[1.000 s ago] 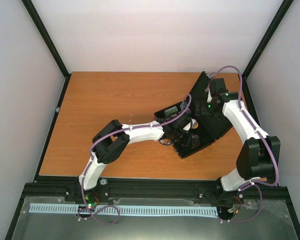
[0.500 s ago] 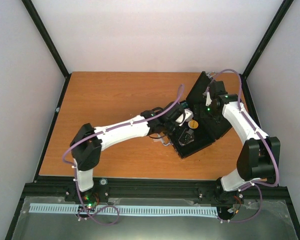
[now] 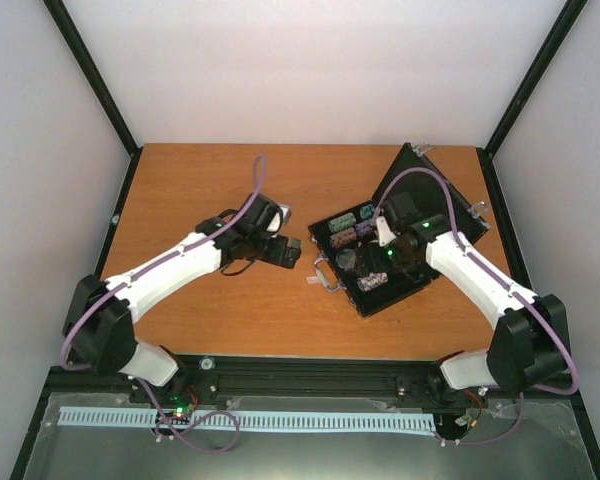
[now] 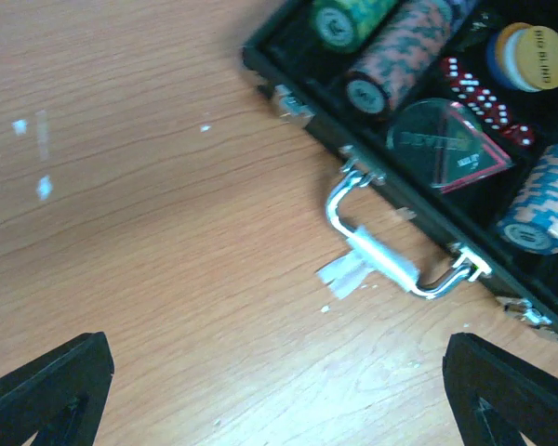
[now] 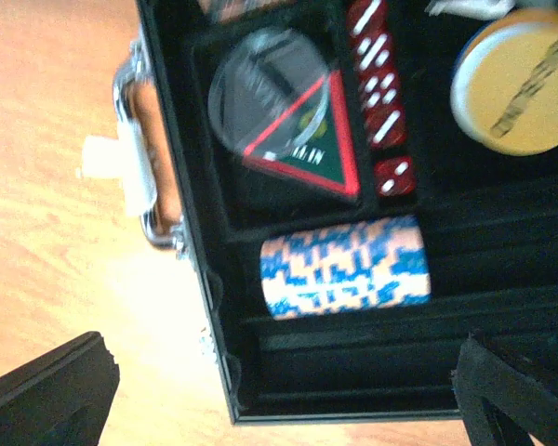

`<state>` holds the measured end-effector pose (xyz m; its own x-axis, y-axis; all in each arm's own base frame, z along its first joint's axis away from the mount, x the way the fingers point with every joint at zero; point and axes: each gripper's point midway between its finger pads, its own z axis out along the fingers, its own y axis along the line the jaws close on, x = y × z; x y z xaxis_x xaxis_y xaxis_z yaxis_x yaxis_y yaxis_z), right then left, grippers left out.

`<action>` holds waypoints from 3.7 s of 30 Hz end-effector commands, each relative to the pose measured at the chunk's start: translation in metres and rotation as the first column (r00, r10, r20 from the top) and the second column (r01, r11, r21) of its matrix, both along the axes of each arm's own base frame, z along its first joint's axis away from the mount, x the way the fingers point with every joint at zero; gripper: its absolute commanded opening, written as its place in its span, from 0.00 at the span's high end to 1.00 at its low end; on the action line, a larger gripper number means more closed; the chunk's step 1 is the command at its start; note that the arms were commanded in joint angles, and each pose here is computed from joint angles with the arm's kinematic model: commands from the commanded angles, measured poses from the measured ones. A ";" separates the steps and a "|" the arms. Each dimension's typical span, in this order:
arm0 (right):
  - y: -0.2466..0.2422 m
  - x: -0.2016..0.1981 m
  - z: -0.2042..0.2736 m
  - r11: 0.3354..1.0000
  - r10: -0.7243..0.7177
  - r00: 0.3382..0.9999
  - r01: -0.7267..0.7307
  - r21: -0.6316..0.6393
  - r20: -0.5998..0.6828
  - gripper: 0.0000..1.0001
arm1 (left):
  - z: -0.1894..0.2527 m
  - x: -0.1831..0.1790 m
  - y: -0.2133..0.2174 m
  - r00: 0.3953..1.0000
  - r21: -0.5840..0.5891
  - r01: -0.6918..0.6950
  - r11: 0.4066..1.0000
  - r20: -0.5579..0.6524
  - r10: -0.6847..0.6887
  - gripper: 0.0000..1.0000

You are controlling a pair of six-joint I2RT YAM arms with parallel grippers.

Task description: Pack up texas hold em set

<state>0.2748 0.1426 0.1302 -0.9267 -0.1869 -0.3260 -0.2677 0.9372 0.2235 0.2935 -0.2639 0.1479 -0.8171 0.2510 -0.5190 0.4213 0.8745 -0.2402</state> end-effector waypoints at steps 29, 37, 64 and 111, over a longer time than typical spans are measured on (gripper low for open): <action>0.044 -0.015 -0.081 0.982 0.106 0.984 -0.127 -0.140 -0.144 0.00 | -0.014 -0.006 0.056 0.985 0.091 -0.171 0.981 -0.002 0.171 0.00; -0.009 0.012 -0.078 0.917 -0.013 1.000 0.004 -0.399 -0.019 0.00 | -0.016 -0.006 0.056 0.985 0.092 -0.169 0.981 -0.004 0.170 0.00; -0.076 0.161 0.199 0.886 -0.314 0.804 0.439 -0.149 0.505 0.00 | -0.008 -0.009 0.048 0.989 0.040 -0.148 0.988 -0.022 0.149 0.00; 0.038 0.020 0.141 0.930 -0.044 0.997 0.017 0.366 0.067 0.00 | -0.033 -0.008 0.053 0.973 0.070 -0.220 0.973 -0.063 0.224 0.00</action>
